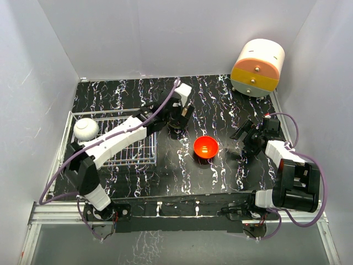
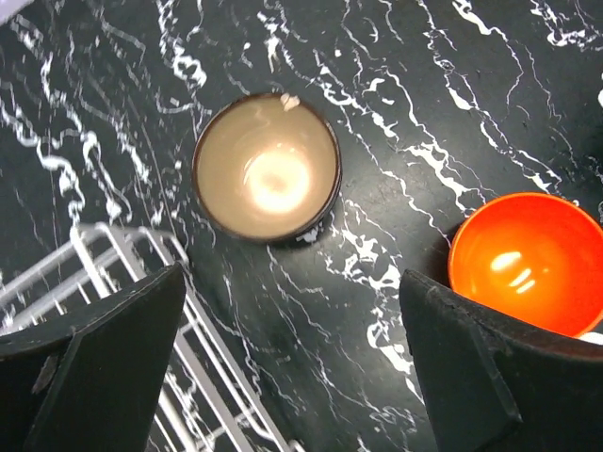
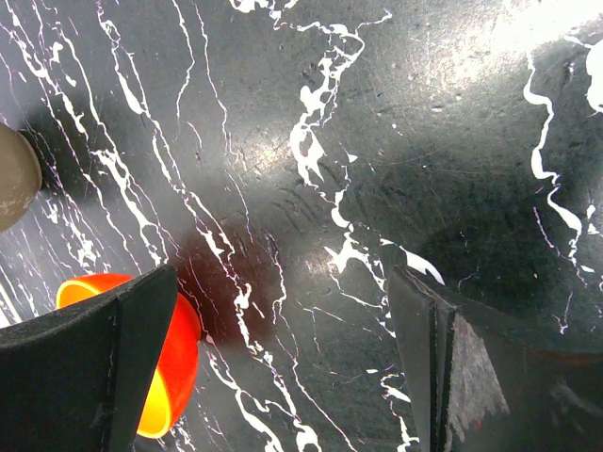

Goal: Load the bowls into the dish rack

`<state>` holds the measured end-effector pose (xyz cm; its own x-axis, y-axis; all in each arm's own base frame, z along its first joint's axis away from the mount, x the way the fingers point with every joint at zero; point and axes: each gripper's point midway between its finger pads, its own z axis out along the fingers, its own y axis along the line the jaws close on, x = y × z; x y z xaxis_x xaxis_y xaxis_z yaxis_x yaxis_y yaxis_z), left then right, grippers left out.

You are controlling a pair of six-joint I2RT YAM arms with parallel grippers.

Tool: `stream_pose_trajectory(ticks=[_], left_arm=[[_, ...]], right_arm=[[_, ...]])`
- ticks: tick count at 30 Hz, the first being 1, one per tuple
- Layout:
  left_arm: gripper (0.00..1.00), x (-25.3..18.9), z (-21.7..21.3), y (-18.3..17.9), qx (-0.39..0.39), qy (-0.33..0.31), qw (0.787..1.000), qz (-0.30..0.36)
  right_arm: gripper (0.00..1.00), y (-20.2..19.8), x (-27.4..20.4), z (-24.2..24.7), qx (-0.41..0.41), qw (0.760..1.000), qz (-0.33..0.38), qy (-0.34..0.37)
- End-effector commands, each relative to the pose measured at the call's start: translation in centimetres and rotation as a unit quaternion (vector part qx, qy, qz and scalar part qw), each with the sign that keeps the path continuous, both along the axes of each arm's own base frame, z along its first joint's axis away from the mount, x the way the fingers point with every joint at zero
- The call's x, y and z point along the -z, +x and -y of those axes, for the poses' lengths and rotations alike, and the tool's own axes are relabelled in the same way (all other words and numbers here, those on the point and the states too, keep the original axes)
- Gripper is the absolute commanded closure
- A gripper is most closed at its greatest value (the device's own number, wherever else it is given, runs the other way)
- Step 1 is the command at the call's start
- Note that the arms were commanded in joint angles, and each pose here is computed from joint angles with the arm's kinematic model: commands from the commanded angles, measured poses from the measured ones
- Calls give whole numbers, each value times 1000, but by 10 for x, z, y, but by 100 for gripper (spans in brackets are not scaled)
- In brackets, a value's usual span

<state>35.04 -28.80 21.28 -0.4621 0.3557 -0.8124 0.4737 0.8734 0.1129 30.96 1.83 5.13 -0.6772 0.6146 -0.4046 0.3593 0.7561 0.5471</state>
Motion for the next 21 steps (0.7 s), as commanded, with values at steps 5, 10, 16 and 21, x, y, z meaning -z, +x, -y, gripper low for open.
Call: stream_pose_trajectory(ticks=[5,10,16,21], left_arm=[[20,8,56,19,175,28,984,21],[26,47,62,31,188,5,981,-57],[24,53,58,50,170,-1,984,-57],[27,66,54,52,170,-2,982,-82]], right_arm=[[2,13,-8,3,0,1000,29,-1],[2,13,-9,4,-1,1000,30,-1],[2,12,-8,5,0,1000,28,-1],[2,12,-6,6,1,1000,26,-2]])
